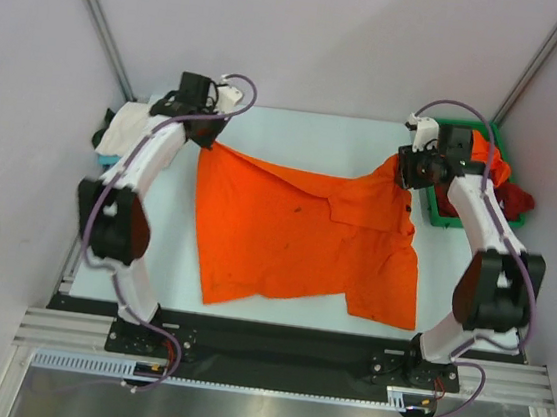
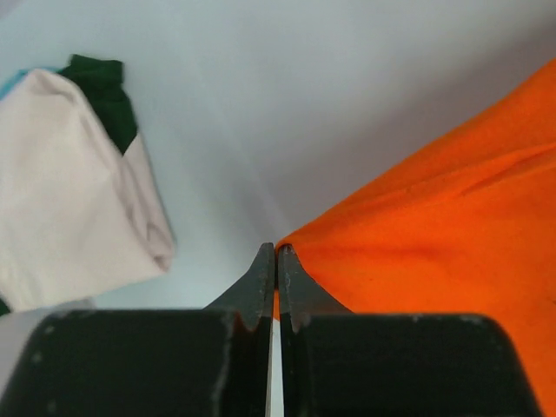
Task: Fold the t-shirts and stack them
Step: Flatten the tshirt out
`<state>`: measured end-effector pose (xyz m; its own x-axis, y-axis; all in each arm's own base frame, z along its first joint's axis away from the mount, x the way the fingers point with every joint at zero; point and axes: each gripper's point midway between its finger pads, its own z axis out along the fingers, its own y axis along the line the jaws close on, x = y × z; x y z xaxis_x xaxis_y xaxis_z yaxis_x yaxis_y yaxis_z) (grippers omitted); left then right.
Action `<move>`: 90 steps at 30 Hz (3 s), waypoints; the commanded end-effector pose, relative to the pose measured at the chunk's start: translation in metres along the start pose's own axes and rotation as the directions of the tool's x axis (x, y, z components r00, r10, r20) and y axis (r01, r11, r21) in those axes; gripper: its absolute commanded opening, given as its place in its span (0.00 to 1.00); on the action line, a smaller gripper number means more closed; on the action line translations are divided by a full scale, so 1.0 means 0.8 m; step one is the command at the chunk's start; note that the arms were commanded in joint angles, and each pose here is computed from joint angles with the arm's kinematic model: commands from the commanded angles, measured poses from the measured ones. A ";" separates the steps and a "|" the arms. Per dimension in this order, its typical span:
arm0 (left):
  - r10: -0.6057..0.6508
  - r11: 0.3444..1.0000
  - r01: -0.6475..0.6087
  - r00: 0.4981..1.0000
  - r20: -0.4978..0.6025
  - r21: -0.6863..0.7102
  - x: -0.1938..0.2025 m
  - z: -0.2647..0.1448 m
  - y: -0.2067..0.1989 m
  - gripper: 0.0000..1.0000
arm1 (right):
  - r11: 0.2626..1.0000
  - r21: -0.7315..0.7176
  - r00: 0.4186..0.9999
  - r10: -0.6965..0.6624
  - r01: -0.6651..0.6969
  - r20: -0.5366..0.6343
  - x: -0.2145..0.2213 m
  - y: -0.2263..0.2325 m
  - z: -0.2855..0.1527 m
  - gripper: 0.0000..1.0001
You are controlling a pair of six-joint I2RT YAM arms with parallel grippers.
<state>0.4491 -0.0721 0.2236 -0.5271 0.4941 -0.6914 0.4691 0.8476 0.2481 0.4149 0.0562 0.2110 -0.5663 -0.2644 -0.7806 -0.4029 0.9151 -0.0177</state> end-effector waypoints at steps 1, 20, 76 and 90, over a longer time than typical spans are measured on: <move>-0.007 1.000 0.004 0.992 -0.124 -0.028 0.012 0.079 0.023 0.01 | 0.999 -0.039 0.998 0.033 -0.031 0.045 -0.028 -0.016 0.045 0.48; -0.034 0.999 0.038 0.983 -0.183 0.017 0.023 0.126 -0.006 0.00 | 0.884 -0.454 0.951 -0.037 -0.113 -0.308 0.115 0.021 0.080 0.35; -0.035 0.999 0.027 0.970 -0.242 -0.035 0.045 0.145 -0.003 0.00 | 0.894 -0.431 0.852 -0.130 -0.120 -0.507 0.199 0.027 0.120 0.24; -0.030 0.999 0.020 0.970 -0.242 -0.043 0.045 0.143 -0.004 0.00 | 0.889 -0.444 0.848 -0.151 -0.108 -0.509 0.202 0.040 0.118 0.24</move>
<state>0.5050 -0.0752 0.1055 -0.7167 0.5106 -0.4750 0.4496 0.8590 0.2450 0.3805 0.0657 0.0204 -0.7984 -0.5005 -0.3346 -0.5991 0.7161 0.3583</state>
